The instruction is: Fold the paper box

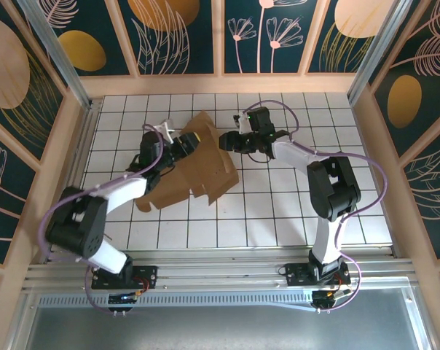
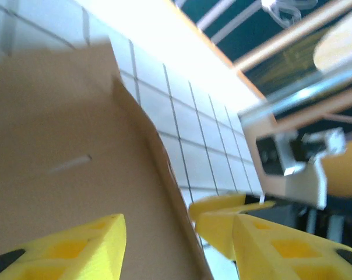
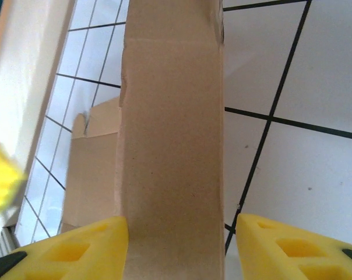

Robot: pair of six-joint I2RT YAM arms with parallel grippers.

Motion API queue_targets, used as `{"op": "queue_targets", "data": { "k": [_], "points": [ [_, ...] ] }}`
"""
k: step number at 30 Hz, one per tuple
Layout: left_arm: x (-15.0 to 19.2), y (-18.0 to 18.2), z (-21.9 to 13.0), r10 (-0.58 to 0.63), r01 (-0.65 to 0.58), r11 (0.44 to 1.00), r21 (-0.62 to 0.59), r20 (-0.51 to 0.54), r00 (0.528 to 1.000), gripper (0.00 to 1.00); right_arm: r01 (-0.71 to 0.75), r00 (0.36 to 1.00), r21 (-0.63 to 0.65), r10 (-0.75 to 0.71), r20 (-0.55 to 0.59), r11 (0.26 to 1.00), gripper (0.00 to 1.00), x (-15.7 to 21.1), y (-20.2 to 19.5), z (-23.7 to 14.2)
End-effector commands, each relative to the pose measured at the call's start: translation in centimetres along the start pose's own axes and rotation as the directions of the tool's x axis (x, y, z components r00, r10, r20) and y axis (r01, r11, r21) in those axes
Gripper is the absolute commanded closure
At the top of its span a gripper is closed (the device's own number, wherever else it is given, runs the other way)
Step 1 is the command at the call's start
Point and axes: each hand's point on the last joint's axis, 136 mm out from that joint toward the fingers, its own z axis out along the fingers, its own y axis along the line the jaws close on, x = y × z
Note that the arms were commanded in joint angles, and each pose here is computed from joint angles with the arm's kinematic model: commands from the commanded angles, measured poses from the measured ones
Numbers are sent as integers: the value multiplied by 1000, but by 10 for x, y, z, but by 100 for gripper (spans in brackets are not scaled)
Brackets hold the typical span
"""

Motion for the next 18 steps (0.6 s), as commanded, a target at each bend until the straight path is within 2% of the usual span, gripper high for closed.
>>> {"op": "queue_targets", "data": {
  "k": [1,4,6,10,11,12,14,18],
  "points": [
    [-14,68,-44,75,-35,906,-422,78,994,49,58,998,20,-59,11,998,48,-6,12,-3],
    [14,128,-74,45,-33,744,-667,1,999,52,69,998,5,-69,7,998,48,-4,15,1],
    [33,164,-90,22,-69,608,-791,-71,997,56,65,998,3,-65,7,998,49,-3,13,4],
    [55,216,-117,30,-182,352,-918,-184,983,58,53,999,0,-53,-3,999,49,3,10,8],
    [56,222,-122,33,-194,315,-929,-194,981,59,52,999,4,-52,0,999,49,3,9,8],
    [58,227,-124,31,-200,298,-934,-199,979,60,48,999,17,-48,9,999,49,4,6,6],
    [62,230,-123,19,-197,308,-931,-201,979,62,41,998,54,-43,41,998,47,3,-3,0],
    [71,226,-110,-10,-169,403,-899,-189,982,63,-19,995,80,12,94,997,39,-2,-35,-15]
  ]
}}
